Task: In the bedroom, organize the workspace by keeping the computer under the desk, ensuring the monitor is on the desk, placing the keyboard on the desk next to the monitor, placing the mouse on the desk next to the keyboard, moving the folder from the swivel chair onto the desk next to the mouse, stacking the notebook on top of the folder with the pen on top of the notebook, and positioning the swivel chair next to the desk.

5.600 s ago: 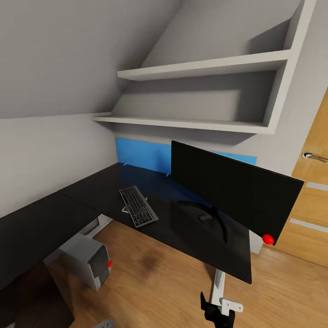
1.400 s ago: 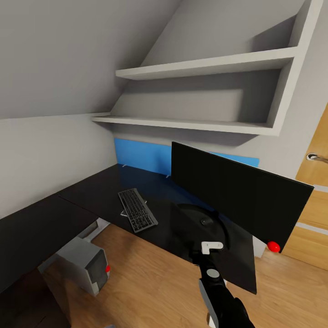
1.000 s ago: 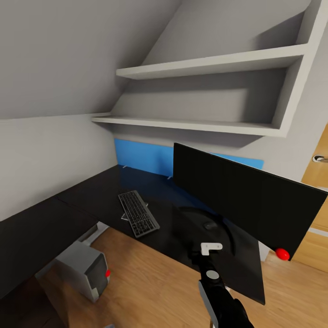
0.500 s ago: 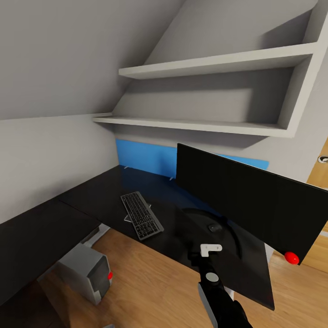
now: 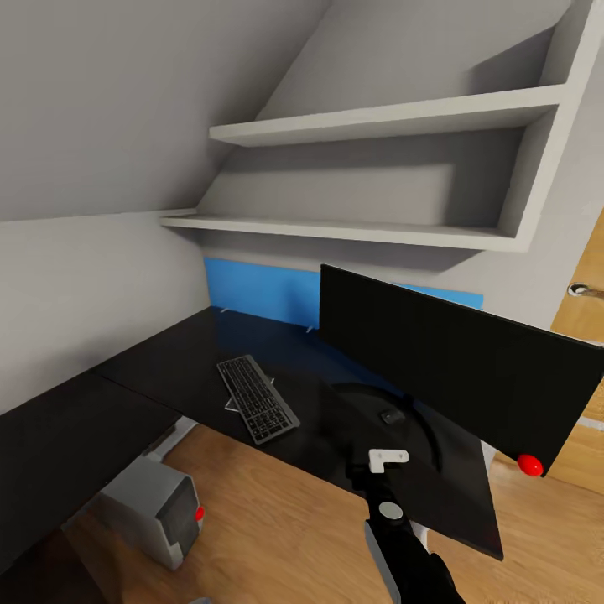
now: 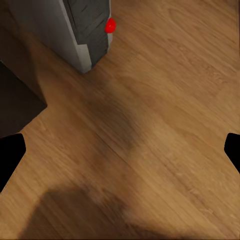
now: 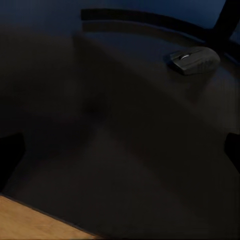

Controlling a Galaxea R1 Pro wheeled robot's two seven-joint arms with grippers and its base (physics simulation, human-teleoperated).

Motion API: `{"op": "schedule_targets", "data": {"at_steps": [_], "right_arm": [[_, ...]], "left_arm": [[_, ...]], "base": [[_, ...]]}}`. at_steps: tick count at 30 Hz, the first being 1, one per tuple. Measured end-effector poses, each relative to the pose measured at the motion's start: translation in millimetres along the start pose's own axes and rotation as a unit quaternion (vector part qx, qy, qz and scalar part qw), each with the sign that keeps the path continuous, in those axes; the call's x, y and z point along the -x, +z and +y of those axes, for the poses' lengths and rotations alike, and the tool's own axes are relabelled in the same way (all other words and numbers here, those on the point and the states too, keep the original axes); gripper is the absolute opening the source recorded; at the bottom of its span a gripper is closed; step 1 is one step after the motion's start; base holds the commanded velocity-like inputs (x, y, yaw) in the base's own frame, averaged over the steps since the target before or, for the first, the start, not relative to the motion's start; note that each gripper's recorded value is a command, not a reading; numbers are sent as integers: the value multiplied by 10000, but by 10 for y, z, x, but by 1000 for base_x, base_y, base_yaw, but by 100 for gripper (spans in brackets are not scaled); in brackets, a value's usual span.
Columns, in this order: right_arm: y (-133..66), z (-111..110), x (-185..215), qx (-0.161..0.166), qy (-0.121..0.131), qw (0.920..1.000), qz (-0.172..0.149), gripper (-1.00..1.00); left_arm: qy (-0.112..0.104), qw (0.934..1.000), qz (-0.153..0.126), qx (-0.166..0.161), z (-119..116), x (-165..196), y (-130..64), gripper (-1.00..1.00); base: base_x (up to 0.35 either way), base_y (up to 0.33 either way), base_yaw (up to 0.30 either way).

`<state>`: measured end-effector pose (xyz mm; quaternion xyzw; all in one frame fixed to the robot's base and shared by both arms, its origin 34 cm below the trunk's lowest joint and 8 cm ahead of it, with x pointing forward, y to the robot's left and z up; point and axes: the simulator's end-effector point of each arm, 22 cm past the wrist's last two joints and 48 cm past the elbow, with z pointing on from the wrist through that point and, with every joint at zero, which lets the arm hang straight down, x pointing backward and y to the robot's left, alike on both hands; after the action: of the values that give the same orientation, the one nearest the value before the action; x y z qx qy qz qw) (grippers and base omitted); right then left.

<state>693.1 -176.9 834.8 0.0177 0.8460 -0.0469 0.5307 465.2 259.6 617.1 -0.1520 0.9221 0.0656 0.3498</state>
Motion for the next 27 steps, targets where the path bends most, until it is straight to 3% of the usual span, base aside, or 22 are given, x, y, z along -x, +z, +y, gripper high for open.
{"op": "schedule_targets", "data": {"at_steps": [15,21,27], "right_arm": [[-4,15,-48,17,-29,10000,48,100],[-5,38,-108,40,-65,9999,105,100],[-11,68,-115,69,-100,9999,106,100]], "left_arm": [[-7,10000,-3,-5,-6,7,-2,100],[-2,10000,-9,-8,-7,9,-3,100],[-2,10000,-13,-7,-7,11,-4,100]], "base": [[0,42,-274],[0,21,-78],[34,213,-12]]}}
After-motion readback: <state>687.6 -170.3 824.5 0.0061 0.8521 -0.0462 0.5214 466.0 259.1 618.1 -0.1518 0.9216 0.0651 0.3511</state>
